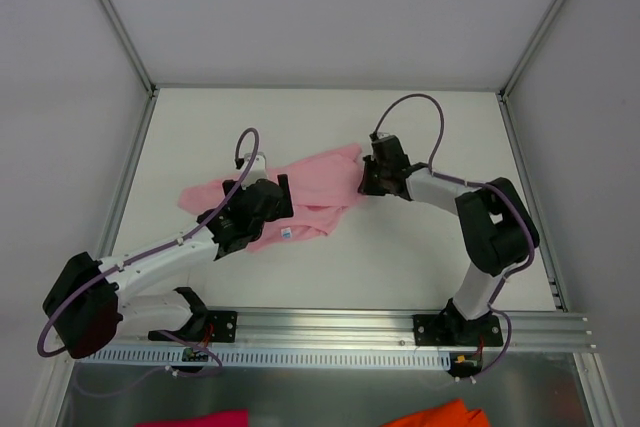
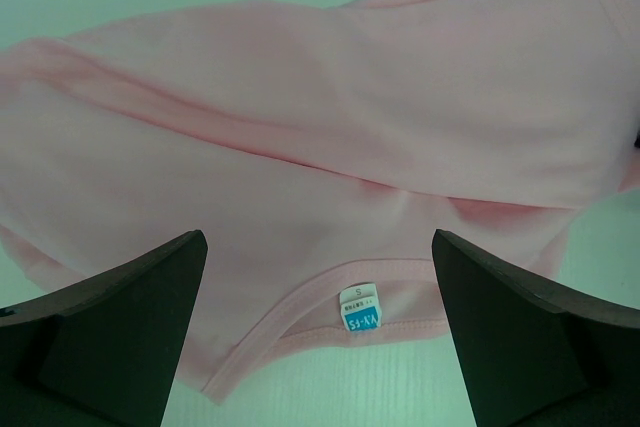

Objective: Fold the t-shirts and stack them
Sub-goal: Flatten out the tshirt

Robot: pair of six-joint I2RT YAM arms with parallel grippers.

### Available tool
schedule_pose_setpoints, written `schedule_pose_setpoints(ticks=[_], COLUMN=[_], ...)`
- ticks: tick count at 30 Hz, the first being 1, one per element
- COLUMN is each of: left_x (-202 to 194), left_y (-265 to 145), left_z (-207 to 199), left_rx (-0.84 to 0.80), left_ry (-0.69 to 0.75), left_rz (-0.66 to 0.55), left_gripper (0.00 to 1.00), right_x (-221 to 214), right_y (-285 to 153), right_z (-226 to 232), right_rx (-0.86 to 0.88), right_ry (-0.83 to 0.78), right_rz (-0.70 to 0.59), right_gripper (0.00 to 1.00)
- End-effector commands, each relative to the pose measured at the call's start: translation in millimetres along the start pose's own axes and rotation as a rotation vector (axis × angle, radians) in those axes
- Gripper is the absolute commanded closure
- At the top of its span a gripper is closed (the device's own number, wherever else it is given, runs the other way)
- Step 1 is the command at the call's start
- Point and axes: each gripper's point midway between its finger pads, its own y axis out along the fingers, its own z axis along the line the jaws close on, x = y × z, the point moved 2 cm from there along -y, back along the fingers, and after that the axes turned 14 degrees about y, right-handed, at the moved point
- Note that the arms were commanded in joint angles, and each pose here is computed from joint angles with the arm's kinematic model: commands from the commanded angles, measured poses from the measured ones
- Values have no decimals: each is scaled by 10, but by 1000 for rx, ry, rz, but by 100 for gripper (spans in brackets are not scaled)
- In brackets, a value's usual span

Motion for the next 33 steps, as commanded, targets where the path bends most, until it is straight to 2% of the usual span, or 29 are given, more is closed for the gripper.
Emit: schedule_pose_setpoints(ticks=[1,2,4,13,21,30,33], left_x=[82,90,75,22,-21,-36,-81], left_y=[-8,-4,17,67,79,49,0], left_z=[-56,-73,-117,-209,-283,-425,-544], left_rx=[-21,-27,-41,-66,-82,-144,-188], left_ry=[-24,-21,-13,2,27,36,38], left_rz=[-45,-46,-42,-38,-22,-18,-9], left_gripper=[1,1,1,1,1,1,1], right_x=[311,464,642,1170,1433,1566,1593], right_y=[-166,-278,-513,-1435,-2192,-2471,-2319], right_z=[208,149,203,499,575,541,547], right_rx=[-37,-130,-232,-327,-473,-566,-646], right_ry=[-41,-69,-160,-327,-317,-300,-336], right_rz=[-70,-150,-222,-520,-776,-854,-831], right_gripper=[99,99,99,99,99,99,99])
